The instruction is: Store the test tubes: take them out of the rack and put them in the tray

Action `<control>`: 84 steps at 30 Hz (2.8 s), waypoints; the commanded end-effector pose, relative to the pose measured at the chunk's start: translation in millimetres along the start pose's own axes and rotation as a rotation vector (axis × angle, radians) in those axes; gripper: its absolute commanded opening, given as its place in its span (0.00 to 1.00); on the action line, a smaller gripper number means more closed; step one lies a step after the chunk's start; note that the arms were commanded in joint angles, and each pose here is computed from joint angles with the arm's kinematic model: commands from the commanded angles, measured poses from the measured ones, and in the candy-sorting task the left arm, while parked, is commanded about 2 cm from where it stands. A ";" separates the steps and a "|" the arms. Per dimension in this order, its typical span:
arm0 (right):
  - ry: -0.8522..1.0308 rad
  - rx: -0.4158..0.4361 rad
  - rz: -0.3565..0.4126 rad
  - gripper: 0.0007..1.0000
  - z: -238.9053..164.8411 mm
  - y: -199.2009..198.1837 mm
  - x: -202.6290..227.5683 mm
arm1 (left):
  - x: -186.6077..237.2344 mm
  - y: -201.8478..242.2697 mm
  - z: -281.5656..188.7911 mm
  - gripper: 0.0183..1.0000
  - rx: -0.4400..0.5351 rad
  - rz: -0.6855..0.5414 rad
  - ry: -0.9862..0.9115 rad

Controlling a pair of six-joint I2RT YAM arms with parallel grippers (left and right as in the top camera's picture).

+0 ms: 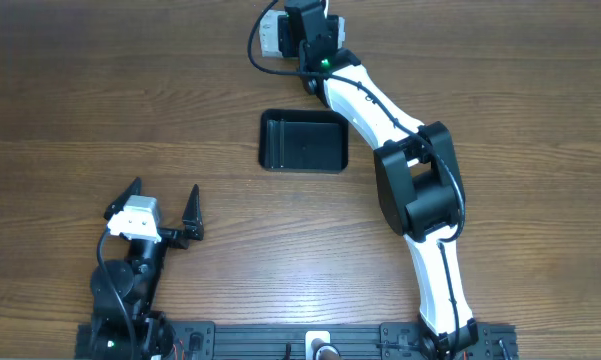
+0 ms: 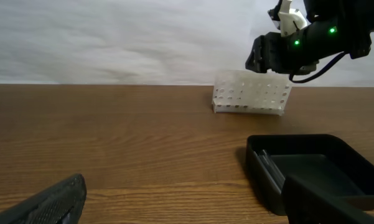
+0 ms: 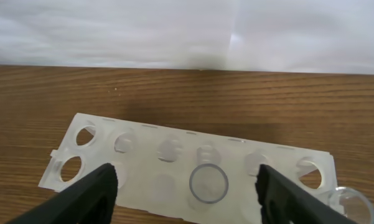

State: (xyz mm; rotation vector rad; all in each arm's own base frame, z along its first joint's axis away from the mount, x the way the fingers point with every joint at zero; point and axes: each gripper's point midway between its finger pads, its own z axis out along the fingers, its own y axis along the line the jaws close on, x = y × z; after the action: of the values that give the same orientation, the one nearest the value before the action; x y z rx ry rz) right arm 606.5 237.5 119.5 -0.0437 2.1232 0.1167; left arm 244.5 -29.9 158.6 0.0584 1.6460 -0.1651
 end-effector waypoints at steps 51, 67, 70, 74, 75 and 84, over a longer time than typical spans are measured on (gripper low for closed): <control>-0.126 0.093 -0.065 0.12 -8.6 -11.8 -38.2 | 1.2 0.2 -0.1 1.00 0.002 0.015 -0.002; -0.232 0.003 -0.021 0.10 -180.1 4.7 -148.8 | 1.2 0.2 -0.1 1.00 0.002 0.015 -0.002; -0.079 -0.041 -0.022 0.09 -187.7 12.9 -113.7 | 1.2 0.2 -0.1 1.00 0.002 0.015 -0.002; 0.179 -0.107 -0.023 0.07 -180.9 21.1 -48.3 | 1.2 0.2 -0.1 1.00 0.002 0.015 -0.002; 0.239 -0.115 -0.020 0.07 -177.9 21.8 -31.9 | 1.2 0.2 -0.1 1.00 0.001 0.015 -0.002; 0.532 -0.155 -0.030 0.04 -140.5 30.3 66.1 | 1.2 0.2 -0.1 1.00 0.002 0.015 -0.002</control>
State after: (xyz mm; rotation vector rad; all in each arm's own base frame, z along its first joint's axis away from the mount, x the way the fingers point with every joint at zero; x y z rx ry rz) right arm 454.9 246.9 158.6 -0.2284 2.5788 0.2110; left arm 244.5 -29.9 158.6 0.0584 1.6460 -0.1651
